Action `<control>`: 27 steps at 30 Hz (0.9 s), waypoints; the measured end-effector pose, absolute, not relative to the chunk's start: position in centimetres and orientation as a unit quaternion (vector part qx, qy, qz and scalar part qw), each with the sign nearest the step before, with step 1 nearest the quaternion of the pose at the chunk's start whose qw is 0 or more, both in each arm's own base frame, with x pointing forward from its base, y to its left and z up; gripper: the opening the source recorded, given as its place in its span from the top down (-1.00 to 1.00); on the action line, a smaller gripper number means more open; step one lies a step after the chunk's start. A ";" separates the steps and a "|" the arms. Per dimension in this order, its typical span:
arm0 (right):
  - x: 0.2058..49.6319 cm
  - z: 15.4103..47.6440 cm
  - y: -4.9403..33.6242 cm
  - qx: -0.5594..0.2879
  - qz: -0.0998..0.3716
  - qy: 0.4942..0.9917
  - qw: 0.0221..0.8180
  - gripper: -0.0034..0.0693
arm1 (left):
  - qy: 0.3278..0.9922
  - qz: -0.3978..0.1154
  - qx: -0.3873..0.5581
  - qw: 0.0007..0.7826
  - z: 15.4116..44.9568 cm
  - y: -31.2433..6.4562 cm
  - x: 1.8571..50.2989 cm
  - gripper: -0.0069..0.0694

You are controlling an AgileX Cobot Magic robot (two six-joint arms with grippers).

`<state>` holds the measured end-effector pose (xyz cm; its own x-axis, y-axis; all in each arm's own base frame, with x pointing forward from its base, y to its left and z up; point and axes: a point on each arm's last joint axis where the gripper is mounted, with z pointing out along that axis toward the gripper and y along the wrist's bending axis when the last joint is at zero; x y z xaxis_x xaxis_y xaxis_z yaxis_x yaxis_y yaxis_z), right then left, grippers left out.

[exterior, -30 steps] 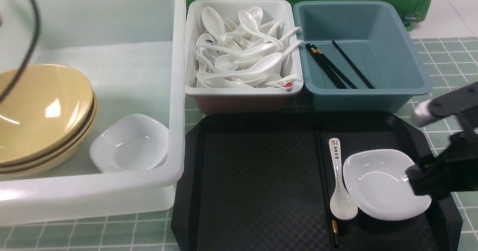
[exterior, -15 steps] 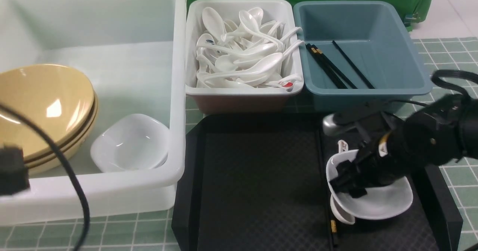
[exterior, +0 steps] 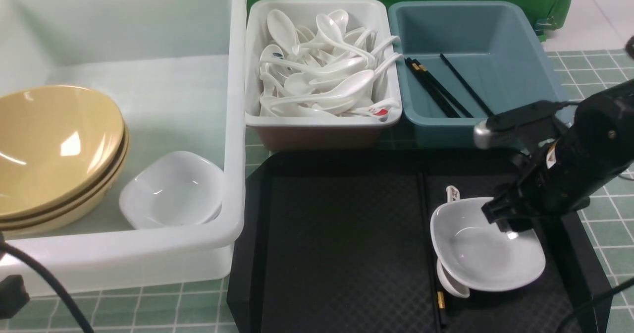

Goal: On blue table put chopsticks spoon bowls plates into blue grey white boxes.
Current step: 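Reach for and grasp the small white dish on the black tray, then place the white bowl into the white bin on top of the stacked bowls with the right gripper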

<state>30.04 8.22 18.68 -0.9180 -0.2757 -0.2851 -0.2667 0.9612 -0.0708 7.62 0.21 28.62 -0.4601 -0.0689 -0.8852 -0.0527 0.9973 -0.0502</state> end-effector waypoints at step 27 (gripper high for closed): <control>26.6 37.7 20.3 -0.250 0.227 0.843 0.418 0.70 | 0.798 -0.002 -0.042 0.601 28.2 0.4 5.3 0.82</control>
